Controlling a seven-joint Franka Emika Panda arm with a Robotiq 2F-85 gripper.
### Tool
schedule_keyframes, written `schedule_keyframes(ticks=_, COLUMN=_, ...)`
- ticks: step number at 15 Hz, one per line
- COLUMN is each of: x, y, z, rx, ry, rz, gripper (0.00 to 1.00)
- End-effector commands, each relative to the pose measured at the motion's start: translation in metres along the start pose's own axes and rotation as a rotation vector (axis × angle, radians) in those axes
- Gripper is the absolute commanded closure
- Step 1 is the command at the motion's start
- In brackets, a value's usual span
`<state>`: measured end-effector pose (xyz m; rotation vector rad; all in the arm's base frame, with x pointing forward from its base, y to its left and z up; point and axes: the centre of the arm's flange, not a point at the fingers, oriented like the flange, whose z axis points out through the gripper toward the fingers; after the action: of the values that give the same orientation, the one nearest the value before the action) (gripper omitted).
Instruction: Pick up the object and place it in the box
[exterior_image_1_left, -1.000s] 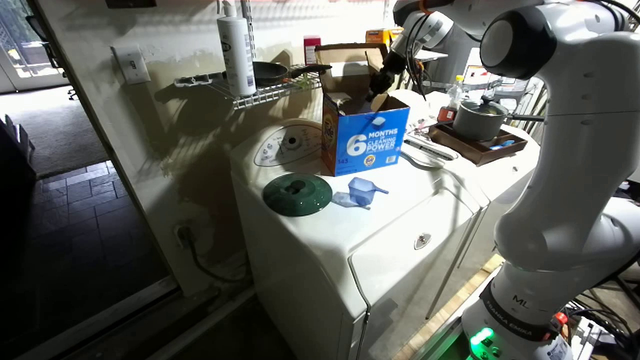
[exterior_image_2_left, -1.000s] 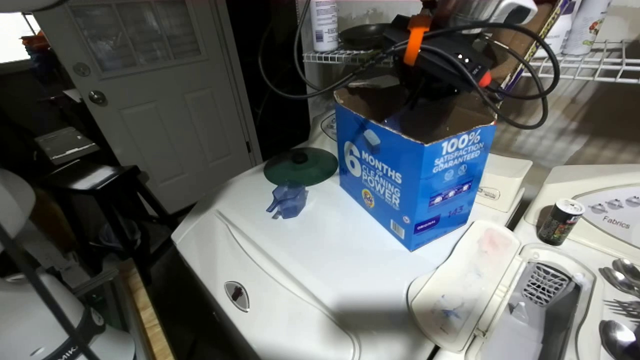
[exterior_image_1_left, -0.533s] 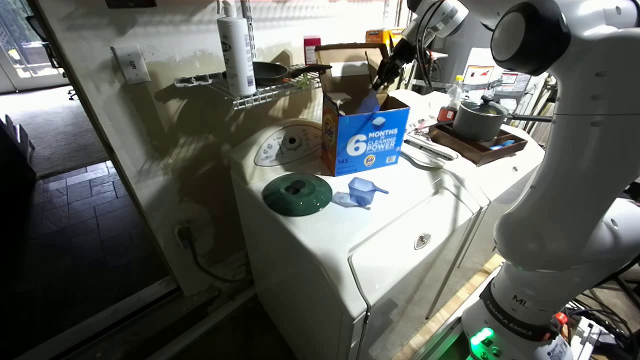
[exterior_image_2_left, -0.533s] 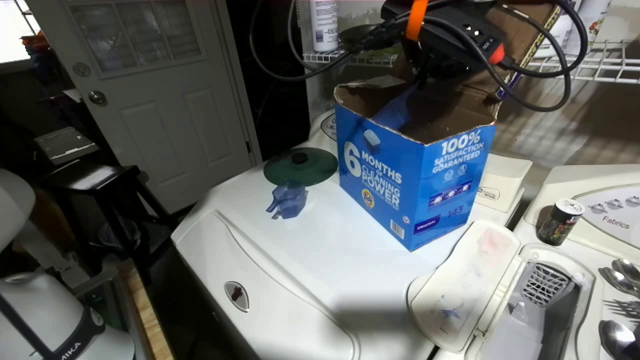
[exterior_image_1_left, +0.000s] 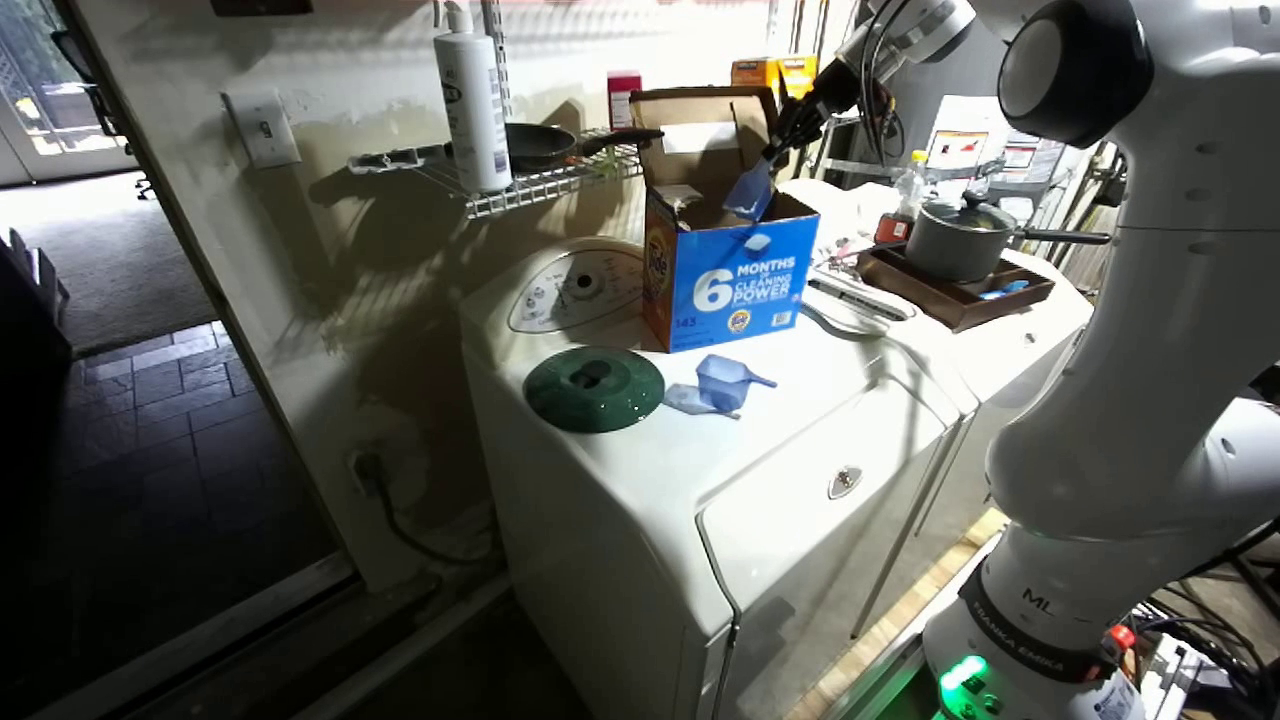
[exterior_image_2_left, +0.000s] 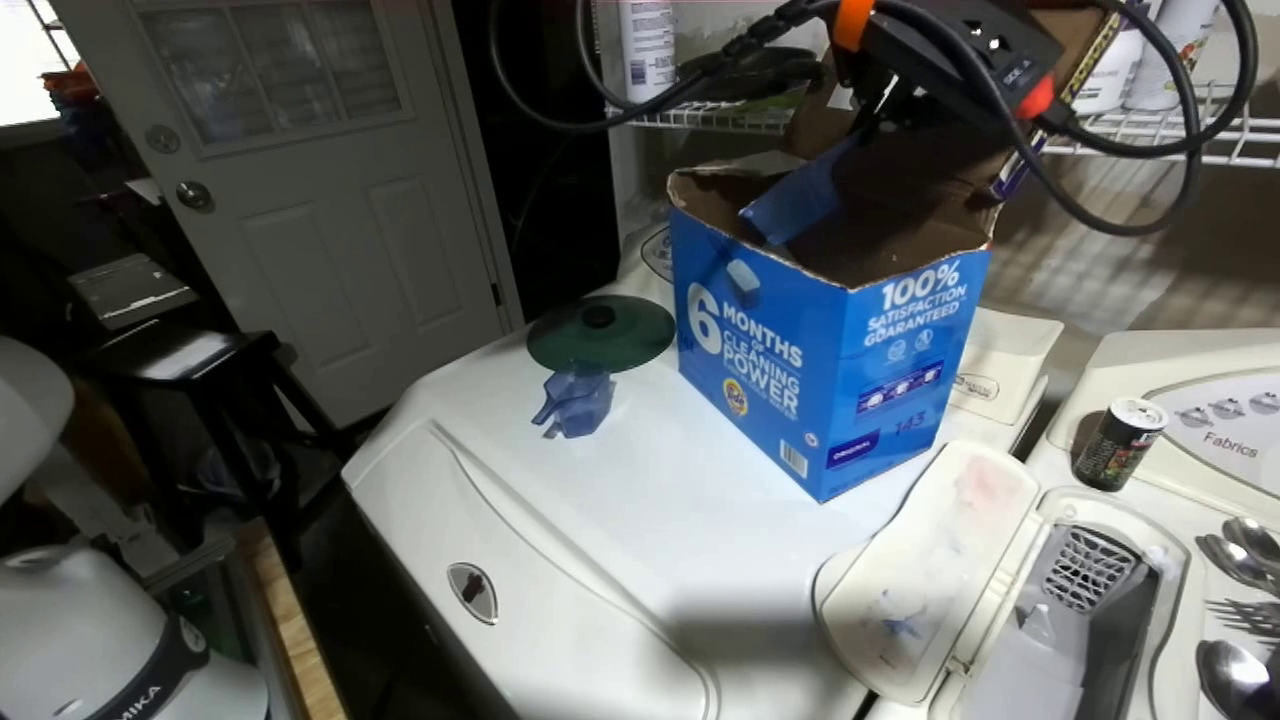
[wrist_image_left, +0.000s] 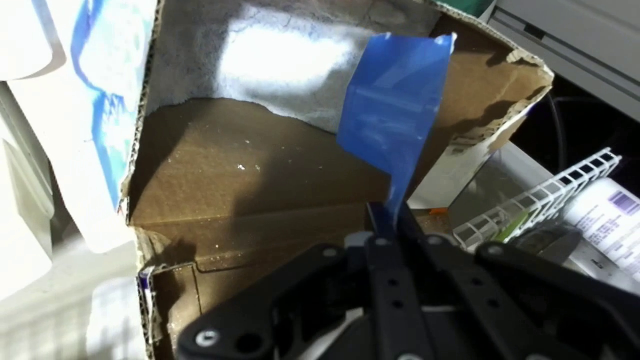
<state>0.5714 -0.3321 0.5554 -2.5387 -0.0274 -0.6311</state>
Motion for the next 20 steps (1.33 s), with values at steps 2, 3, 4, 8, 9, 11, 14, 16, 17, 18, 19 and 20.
schedule_keyframes(ticks=2, x=-0.012, y=0.002, z=-0.025, rx=0.076, ry=0.058, rz=-0.009, gripper=0.98)
schedule_keyframes(ticks=3, x=-0.014, y=0.005, z=-0.029, rx=0.094, ry=0.068, rz=-0.009, gripper=0.98)
schedule_keyframes(ticks=4, x=-0.017, y=0.007, z=-0.034, rx=0.109, ry=0.078, rz=-0.010, gripper=0.98)
schedule_keyframes(ticks=8, x=-0.029, y=0.016, z=-0.047, rx=0.185, ry=0.110, rz=-0.013, gripper=0.98)
schedule_keyframes(ticks=9, x=-0.033, y=0.018, z=-0.050, rx=0.204, ry=0.116, rz=-0.012, gripper=0.98)
schedule_keyframes(ticks=11, x=-0.039, y=0.024, z=-0.053, rx=0.240, ry=0.121, rz=-0.006, gripper=0.98)
schedule_keyframes(ticks=14, x=-0.047, y=0.028, z=-0.054, rx=0.279, ry=0.120, rz=0.014, gripper=0.98)
schedule_keyframes(ticks=16, x=-0.052, y=0.030, z=-0.053, rx=0.309, ry=0.114, rz=0.024, gripper=0.98)
schedule_keyframes(ticks=17, x=-0.054, y=0.030, z=-0.051, rx=0.315, ry=0.108, rz=0.027, gripper=0.98)
schedule_keyframes(ticks=18, x=-0.057, y=0.031, z=-0.047, rx=0.311, ry=0.100, rz=0.033, gripper=0.98)
schedule_keyframes(ticks=19, x=-0.059, y=0.033, z=-0.044, rx=0.314, ry=0.094, rz=0.039, gripper=0.98)
schedule_keyframes(ticks=20, x=-0.062, y=0.036, z=-0.040, rx=0.319, ry=0.088, rz=0.047, gripper=0.98)
